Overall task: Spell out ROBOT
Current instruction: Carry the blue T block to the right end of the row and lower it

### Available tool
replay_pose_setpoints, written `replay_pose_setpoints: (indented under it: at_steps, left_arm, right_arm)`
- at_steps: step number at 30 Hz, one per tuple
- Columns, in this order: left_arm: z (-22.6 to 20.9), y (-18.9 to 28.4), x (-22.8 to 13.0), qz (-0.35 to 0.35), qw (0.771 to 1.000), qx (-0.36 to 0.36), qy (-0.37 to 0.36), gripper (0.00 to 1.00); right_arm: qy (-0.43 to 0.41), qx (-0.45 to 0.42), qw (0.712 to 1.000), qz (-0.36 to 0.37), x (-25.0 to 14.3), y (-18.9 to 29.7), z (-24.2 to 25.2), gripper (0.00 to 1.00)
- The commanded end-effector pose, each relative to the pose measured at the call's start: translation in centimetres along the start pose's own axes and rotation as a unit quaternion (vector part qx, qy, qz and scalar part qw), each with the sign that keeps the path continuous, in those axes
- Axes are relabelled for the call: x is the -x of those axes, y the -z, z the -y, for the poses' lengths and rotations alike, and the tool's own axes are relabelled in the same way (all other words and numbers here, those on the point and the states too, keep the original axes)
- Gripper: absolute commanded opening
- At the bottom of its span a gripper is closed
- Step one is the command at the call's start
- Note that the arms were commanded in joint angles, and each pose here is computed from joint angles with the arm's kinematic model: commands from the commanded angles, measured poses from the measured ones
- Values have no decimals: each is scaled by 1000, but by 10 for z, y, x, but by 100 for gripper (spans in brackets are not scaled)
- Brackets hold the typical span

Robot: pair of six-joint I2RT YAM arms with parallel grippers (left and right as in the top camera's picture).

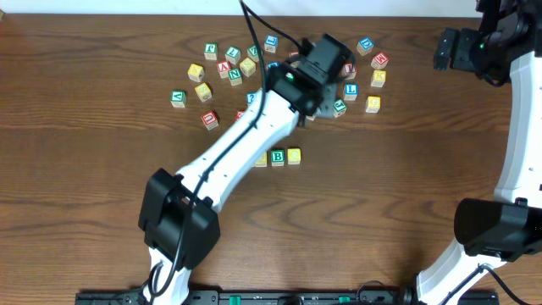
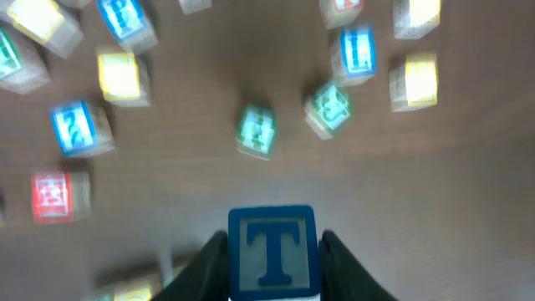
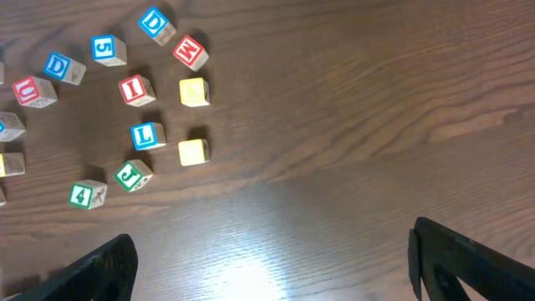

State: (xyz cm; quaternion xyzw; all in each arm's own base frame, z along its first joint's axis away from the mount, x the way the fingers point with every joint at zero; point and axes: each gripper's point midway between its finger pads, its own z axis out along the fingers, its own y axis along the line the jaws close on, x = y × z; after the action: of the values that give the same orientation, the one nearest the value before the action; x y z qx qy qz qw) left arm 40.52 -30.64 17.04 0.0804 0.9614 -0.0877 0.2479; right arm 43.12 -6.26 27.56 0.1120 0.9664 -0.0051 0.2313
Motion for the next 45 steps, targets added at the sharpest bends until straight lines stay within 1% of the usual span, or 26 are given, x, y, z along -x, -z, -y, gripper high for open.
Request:
replay_pose_setpoints:
  at_steps: [1, 2, 3, 4, 6, 9, 11, 14, 16, 19, 24, 29, 32, 38, 39, 40, 41, 45]
  left_arm:
    - [22, 12, -50, -72, 997, 0, 10, 27]
    - [24, 12, -62, -86, 996, 6, 7, 27]
    - [28, 5, -83, -107, 994, 16, 10, 27]
    - [29, -1, -95, -116, 993, 21, 16, 27]
    - [22, -16, -104, -111, 992, 40, 33, 26]
    - [9, -42, -104, -66, 994, 66, 52, 25]
    - [7, -58, -107, -47, 995, 63, 68, 25]
    - [3, -68, -105, -22, 995, 68, 76, 26]
    - [-4, -72, -102, -4, 992, 80, 94, 26]
    - [-9, -78, -107, -6, 990, 85, 114, 25]
    - [-11, -93, -116, -3, 989, 83, 125, 26]
    - [-11, -95, -117, -5, 989, 84, 124, 26]
    - [-6, -98, -123, -23, 989, 70, 125, 26]
    - [-6, -100, -127, -30, 989, 70, 124, 27]
    - [-5, -102, -130, -35, 989, 69, 123, 29]
    - [-5, -105, -133, -41, 989, 68, 123, 38]
    - [-5, -106, -134, -42, 989, 70, 123, 45]
    - [-5, -106, -134, -42, 989, 70, 122, 46]
  right_arm:
    - [5, -1, 1000, 0, 0, 0, 2, 99]
    - [5, -1, 1000, 0, 0, 0, 2, 99]
    - [5, -1, 1000, 0, 0, 0, 2, 99]
    - [5, -1, 1000, 0, 0, 0, 2, 99]
    - [5, -1, 1000, 0, 0, 0, 2, 99]
    - [5, -1, 1000, 0, 0, 0, 2, 99]
    - [5, -1, 1000, 0, 0, 0, 2, 99]
    - [5, -1, 1000, 0, 0, 0, 2, 99]
    - [5, -1, 1000, 0, 0, 0, 2, 99]
    - [5, -1, 1000, 0, 0, 0, 2, 99]
    - [5, -1, 1000, 0, 0, 0, 2, 99]
    - [5, -1, 1000, 0, 0, 0, 2, 99]
    - [5, -1, 1000, 0, 0, 0, 2, 99]
    - [5, -1, 1000, 0, 0, 0, 2, 99]
    - [5, -1, 1000, 0, 0, 0, 2, 99]
    - [5, -1, 1000, 0, 0, 0, 2, 99]
    - [5, -1, 1000, 0, 0, 0, 2, 99]
    - [5, -1, 1000, 0, 0, 0, 2, 99]
